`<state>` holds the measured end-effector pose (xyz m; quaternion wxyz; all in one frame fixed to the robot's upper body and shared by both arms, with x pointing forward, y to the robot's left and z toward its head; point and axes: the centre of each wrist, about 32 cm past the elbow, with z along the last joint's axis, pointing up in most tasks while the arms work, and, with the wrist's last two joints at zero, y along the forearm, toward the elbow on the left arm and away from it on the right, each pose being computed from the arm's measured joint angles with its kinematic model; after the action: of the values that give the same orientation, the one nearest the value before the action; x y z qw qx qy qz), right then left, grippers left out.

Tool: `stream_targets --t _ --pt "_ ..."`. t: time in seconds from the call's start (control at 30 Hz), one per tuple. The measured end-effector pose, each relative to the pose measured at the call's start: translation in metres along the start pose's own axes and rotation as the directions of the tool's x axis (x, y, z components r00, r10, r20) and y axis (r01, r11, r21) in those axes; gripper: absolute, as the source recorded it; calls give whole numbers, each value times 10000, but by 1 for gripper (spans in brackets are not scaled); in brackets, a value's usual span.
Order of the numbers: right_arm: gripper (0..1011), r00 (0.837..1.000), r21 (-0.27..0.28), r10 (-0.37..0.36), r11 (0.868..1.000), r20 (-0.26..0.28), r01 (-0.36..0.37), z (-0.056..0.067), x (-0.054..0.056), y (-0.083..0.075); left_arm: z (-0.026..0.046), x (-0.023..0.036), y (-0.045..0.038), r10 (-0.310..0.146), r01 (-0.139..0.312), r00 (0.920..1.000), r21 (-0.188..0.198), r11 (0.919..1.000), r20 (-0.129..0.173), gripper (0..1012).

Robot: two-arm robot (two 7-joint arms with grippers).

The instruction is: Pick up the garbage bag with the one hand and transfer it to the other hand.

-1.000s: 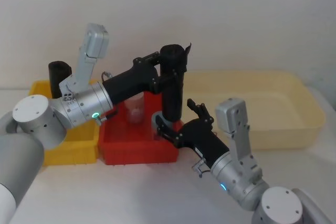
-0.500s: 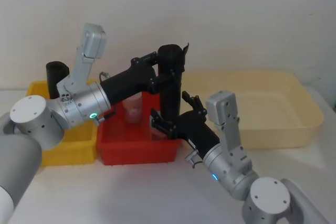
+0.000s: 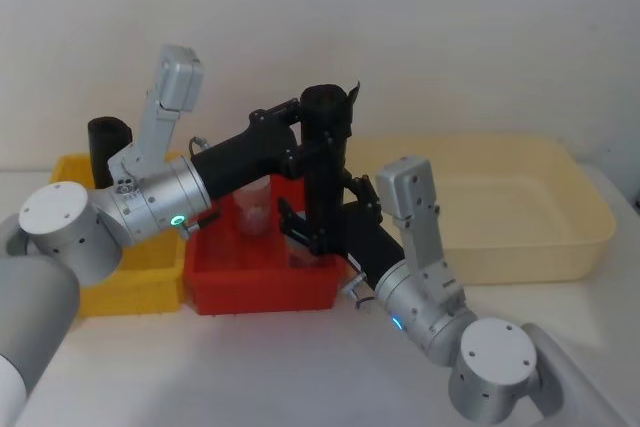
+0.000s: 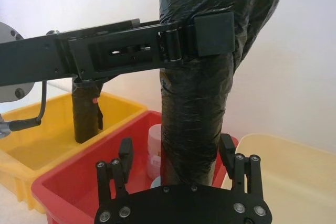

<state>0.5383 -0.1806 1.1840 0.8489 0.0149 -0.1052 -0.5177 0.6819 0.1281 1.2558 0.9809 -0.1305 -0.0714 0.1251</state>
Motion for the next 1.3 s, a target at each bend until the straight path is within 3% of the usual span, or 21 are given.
stream_targets --t 0.23,0.83,1.3 --pt "954 10000 -94 1 10000 28 -1 12 0 18 0 0 0 1 -1 10000 0 10000 0 553" --pt "462 9994 -158 -343 9993 -1 343 13 17 -5 0 0 0 -1 1 10000 0 10000 0 553" --pt "457 9985 -155 -455 9989 -288 451 18 17 -11 0 0 0 -1 1 10000 0 10000 0 557"
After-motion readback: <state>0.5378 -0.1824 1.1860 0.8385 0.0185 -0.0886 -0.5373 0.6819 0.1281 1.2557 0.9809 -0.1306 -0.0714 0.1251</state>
